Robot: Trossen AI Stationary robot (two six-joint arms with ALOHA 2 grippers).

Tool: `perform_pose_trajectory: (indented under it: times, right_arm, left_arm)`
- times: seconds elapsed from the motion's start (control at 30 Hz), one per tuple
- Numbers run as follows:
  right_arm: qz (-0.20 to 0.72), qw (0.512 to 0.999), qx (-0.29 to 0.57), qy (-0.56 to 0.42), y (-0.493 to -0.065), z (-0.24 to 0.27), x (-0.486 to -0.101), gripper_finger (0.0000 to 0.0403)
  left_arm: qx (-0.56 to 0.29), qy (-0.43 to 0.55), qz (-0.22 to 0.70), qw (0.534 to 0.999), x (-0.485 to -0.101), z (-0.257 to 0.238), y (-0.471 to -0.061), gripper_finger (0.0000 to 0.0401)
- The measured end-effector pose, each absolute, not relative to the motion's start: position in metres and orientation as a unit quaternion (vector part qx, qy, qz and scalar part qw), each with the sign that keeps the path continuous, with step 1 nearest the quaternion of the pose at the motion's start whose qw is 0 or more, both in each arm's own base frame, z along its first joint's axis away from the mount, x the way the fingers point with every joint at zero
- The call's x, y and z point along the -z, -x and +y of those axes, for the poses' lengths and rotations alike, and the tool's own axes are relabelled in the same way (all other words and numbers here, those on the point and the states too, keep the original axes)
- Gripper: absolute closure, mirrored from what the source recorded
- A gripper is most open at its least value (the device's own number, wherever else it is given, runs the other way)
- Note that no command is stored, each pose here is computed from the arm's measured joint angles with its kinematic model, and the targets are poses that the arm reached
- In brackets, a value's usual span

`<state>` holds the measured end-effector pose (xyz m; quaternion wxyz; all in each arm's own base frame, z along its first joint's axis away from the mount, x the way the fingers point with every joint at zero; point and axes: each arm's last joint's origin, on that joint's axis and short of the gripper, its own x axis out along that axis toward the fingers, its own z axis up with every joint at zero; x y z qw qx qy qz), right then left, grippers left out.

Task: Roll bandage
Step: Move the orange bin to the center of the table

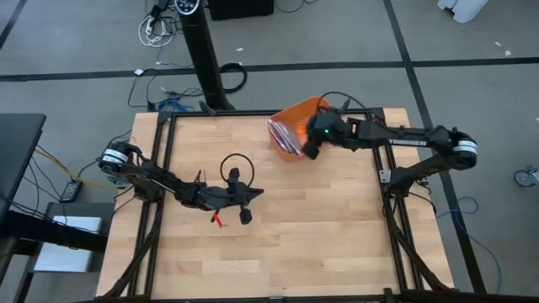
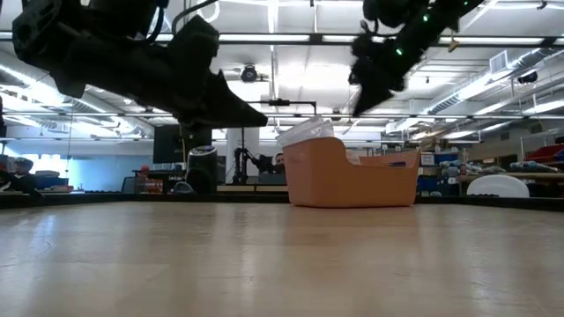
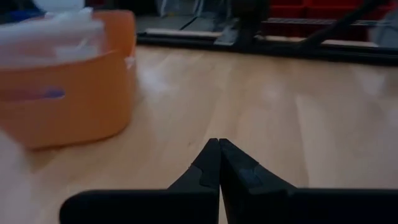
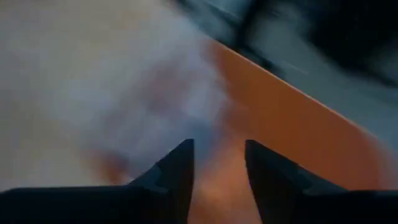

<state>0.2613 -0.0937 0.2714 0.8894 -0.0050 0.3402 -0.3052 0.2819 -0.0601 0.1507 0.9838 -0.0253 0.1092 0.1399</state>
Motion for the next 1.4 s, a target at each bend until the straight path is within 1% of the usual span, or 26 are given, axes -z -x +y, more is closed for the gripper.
perform_pose_trajectory:
  times: [0.07, 0.1, 0.2, 0.23, 0.27, 0.33, 0.4, 0.47, 0.53, 0.6, 0.73, 0.8, 0.93, 1.03, 1.2, 1.4]
  right_arm:
    - [0.388, 0.833, 0.393, 0.023, -0.245, -0.100, -0.267, 0.0292]
    - [0.403, 0.809, 0.427, 0.014, -0.237, -0.105, -0.265, 0.0311]
    - [0.428, 0.755, 0.495, -0.039, -0.215, -0.124, -0.259, 0.0376]
    - [0.435, 0.740, 0.511, -0.052, -0.209, -0.130, -0.255, 0.0389]
    - [0.439, 0.727, 0.525, -0.060, -0.203, -0.136, -0.250, 0.0394]
    - [0.442, 0.706, 0.548, -0.080, -0.193, -0.145, -0.242, 0.0390]
    - [0.450, 0.696, 0.549, -0.108, -0.183, -0.153, -0.232, 0.0392]
    - [0.451, 0.708, 0.523, -0.147, -0.179, -0.156, -0.219, 0.0398]
    - [0.444, 0.727, 0.492, -0.182, -0.177, -0.156, -0.210, 0.0399]
    - [0.446, 0.735, 0.466, -0.209, -0.176, -0.153, -0.199, 0.0398]
    - [0.435, 0.752, 0.432, -0.243, -0.179, -0.143, -0.190, 0.0400]
    - [0.429, 0.770, 0.400, -0.250, -0.184, -0.135, -0.188, 0.0400]
    - [0.403, 0.810, 0.345, -0.250, -0.195, -0.116, -0.188, 0.0401]
    - [0.384, 0.833, 0.316, -0.242, -0.205, -0.100, -0.192, 0.0401]
    - [0.337, 0.873, 0.288, -0.206, -0.216, -0.074, -0.207, 0.0401]
    - [0.296, 0.902, 0.261, -0.176, -0.215, -0.047, -0.226, 0.0402]
  left_arm:
    - [-0.153, 0.035, 0.113, 0.981, -0.149, -0.059, -0.281, 0.0396]
    - [-0.159, 0.037, 0.113, 0.980, -0.149, -0.058, -0.281, 0.0396]
    - [-0.165, 0.043, 0.106, 0.980, -0.150, -0.054, -0.282, 0.0396]
    - [-0.165, 0.044, 0.106, 0.980, -0.150, -0.052, -0.283, 0.0396]
    - [-0.159, 0.045, 0.109, 0.980, -0.150, -0.050, -0.283, 0.0396]
    - [-0.147, 0.050, 0.111, 0.982, -0.150, -0.046, -0.285, 0.0396]
    - [-0.140, 0.053, 0.111, 0.982, -0.150, -0.042, -0.286, 0.0396]
    - [-0.138, 0.051, 0.111, 0.983, -0.151, -0.040, -0.288, 0.0396]
    - [-0.136, 0.047, 0.110, 0.984, -0.152, -0.036, -0.290, 0.0396]
    - [-0.141, 0.043, 0.116, 0.982, -0.149, -0.033, -0.292, 0.0396]
    - [-0.154, 0.039, 0.134, 0.978, -0.137, -0.026, -0.299, 0.0396]
    - [-0.169, 0.038, 0.140, 0.975, -0.130, -0.022, -0.304, 0.0396]
    - [-0.214, 0.039, 0.116, 0.969, -0.123, -0.014, -0.314, 0.0396]
    - [-0.226, 0.044, 0.093, 0.969, -0.120, -0.006, -0.326, 0.0396]
    - [-0.249, 0.043, 0.069, 0.965, -0.114, 0.010, -0.348, 0.0396]
    - [-0.293, 0.043, 0.057, 0.953, -0.110, 0.028, -0.373, 0.0396]
